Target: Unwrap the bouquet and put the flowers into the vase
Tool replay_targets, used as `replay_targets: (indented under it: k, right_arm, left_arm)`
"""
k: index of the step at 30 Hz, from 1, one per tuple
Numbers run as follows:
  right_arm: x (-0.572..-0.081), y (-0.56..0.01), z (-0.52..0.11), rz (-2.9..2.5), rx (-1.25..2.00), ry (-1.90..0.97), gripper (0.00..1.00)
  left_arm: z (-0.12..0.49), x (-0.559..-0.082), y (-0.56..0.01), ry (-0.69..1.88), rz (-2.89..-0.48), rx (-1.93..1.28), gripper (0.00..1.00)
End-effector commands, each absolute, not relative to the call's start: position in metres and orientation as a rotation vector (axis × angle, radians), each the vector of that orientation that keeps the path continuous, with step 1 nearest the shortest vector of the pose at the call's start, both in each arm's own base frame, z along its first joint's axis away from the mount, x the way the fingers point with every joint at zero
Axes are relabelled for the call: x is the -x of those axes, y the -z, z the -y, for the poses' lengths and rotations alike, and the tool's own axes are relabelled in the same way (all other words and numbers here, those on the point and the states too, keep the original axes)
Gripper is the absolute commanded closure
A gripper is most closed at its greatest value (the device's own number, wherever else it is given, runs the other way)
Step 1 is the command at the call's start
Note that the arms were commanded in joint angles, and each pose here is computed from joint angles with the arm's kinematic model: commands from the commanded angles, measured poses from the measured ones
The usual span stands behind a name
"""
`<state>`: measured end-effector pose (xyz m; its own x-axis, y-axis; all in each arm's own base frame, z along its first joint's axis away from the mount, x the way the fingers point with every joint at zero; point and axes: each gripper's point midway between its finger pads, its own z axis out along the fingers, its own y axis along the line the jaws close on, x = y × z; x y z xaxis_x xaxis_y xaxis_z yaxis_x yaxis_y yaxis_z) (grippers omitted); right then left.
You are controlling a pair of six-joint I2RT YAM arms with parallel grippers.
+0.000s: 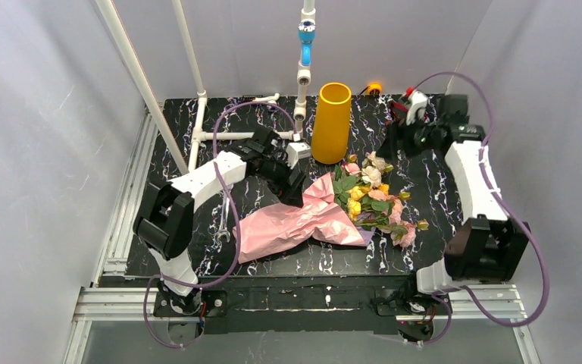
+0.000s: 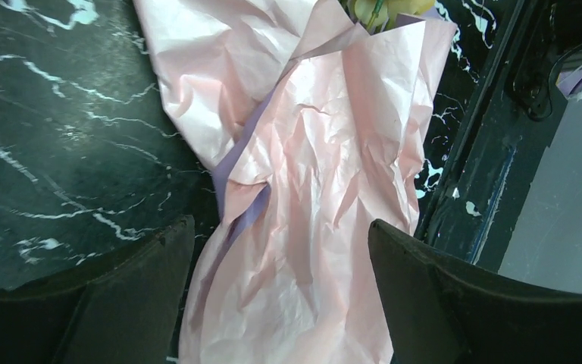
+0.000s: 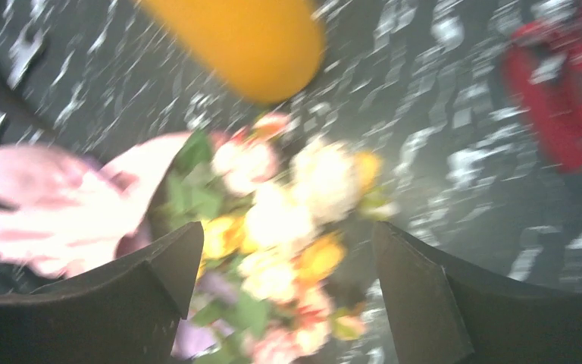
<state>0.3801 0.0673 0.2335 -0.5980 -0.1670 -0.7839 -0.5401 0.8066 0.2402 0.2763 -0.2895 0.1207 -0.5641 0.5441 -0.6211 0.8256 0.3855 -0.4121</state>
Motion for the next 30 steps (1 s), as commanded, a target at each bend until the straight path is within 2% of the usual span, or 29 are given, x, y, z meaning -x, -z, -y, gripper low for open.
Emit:
replay_targets:
  k: [1,4,6,7,10,16,20,24,30]
  right_arm:
    - [-0.314,-0.229,-0.114,-2.178,0.656,-0.723,0.12]
    - [-0.291,-0.218,-0.128,-2.197,0.679,-0.765,0.14]
    - [-0.282,-0.210,-0.132,-2.216,0.678,-0.783,0.16]
    - [-0.275,-0.199,-0.137,-2.240,0.678,-0.798,0.19]
    - [-0.273,-0.189,-0.140,-2.257,0.682,-0.807,0.20]
    - [-0.284,-0.182,-0.149,-2.253,0.673,-0.821,0.21]
    - [-0.297,-0.194,-0.152,-2.221,0.663,-0.807,0.22]
    - [-0.305,-0.208,-0.153,-2.177,0.673,-0.794,0.23]
    - [-0.287,-0.199,-0.169,-2.171,0.811,-0.810,0.31]
  left_arm:
    - [0.302,-0.270,-0.109,0.992,-2.281,-1.212,0.20]
    - [0.303,-0.273,-0.092,0.970,-2.355,-1.182,0.35]
    - [0.304,-0.277,-0.089,0.962,-2.378,-1.167,0.51]
    - [0.309,-0.284,-0.097,0.962,-2.356,-1.147,0.78]
    - [0.314,-0.294,-0.110,0.946,-2.311,-1.120,1.00]
    - [0.318,-0.304,-0.144,0.922,-2.187,-1.112,1.00]
    - [0.318,-0.290,-0.187,0.954,-1.994,-1.204,1.00]
    - [0.310,-0.245,-0.235,1.053,-1.738,-1.360,1.00]
    - [0.288,-0.153,-0.227,1.101,-1.489,-1.681,1.00]
